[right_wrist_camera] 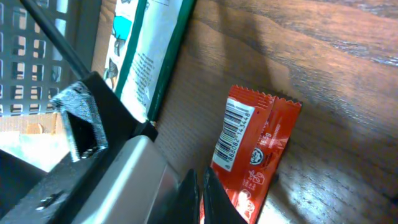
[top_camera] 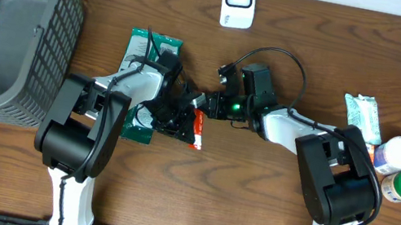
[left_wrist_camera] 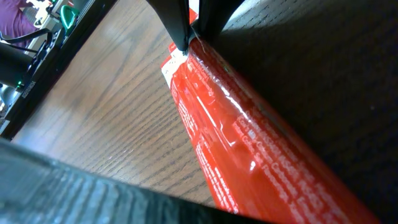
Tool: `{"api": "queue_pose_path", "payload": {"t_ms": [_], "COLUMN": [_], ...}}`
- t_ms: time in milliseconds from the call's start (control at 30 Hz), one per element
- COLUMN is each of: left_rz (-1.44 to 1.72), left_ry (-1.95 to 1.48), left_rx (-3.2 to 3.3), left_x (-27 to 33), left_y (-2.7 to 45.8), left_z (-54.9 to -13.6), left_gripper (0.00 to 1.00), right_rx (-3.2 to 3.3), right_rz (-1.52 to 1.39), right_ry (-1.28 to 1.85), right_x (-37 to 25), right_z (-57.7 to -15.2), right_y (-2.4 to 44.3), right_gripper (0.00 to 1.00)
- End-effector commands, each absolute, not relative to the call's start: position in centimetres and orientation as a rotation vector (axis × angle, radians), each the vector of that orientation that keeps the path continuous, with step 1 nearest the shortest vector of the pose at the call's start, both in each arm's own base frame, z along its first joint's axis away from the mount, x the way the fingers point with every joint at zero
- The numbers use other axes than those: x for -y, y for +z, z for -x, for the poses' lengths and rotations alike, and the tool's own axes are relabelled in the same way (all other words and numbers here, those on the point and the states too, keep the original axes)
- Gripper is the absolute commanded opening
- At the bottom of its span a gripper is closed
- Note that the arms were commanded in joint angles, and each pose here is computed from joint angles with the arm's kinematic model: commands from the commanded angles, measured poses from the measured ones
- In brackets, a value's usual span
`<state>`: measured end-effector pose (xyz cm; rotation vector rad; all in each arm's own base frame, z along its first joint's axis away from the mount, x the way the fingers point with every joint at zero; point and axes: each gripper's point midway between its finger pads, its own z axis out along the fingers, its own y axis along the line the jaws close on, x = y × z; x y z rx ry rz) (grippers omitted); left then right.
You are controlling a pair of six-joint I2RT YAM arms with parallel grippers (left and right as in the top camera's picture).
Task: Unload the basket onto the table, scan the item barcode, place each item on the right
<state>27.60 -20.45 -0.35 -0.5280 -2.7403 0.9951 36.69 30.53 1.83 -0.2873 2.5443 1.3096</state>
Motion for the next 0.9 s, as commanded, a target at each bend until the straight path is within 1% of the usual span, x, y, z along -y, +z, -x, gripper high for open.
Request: {"api": "queue_pose_path", "payload": {"t_ms": [0,133,300,400,433,500,633,667,700,867], "left_rz": [0.518,0.518,0.505,0.468,0.447,0.396,0.334,0.333,0.330,0.330], "left_ry": [0.820,0.820,0.820,0.822,0.824,0.828,0.895,0.949,0.992,1.015], "left_rx": [2.747,2.747,2.754,2.775,2.787,2.808,2.809,2.791,2.773,2.761], "left_x": [18.5,18.5,18.5,18.7,18.8,19.0,19.8,20.4,20.8,21.0], "left_y": [-3.1,-3.1,-3.1,-3.2,-3.3,-3.4,-3.0,-2.6,-2.3,-2.1], "left_z": [-26.8,-26.8,-27.0,-27.5,-27.8,-28.4,-29.0,-29.0,-28.9,-28.8], "left_gripper": [0.07,0.07,0.07,0.07,0.12,0.33,0.52,0.56,0.57,0.58], "right_rx": [-2.595,-2.643,-2.677,-2.731,-2.752,-2.781,-2.828,-2.833,-2.835,-2.842], "right_rz": [0.306,0.260,0.143,0.084,0.068,0.053,-0.012,-0.022,-0.031,-0.064], "right_ry": [1.284,1.233,1.214,1.200,1.196,1.192,1.199,1.202,1.213,1.262], "right_x": [-30.7,-30.0,-28.1,-26.9,-26.7,-26.5,-26.4,-26.4,-26.5,-26.8], "right_z": [-35.8,-35.8,-36.8,-36.4,-36.2,-35.7,-35.1,-35.0,-34.9,-34.7], "right_y": [-0.6,-2.1,-2.5,-3.1,-3.3,-3.6,-3.8,-3.9,-3.8,-3.5], "right_gripper": [0.01,0.01,0.01,0.01,0.01,0.01,0.01,0.01,0.01,0.01]}}
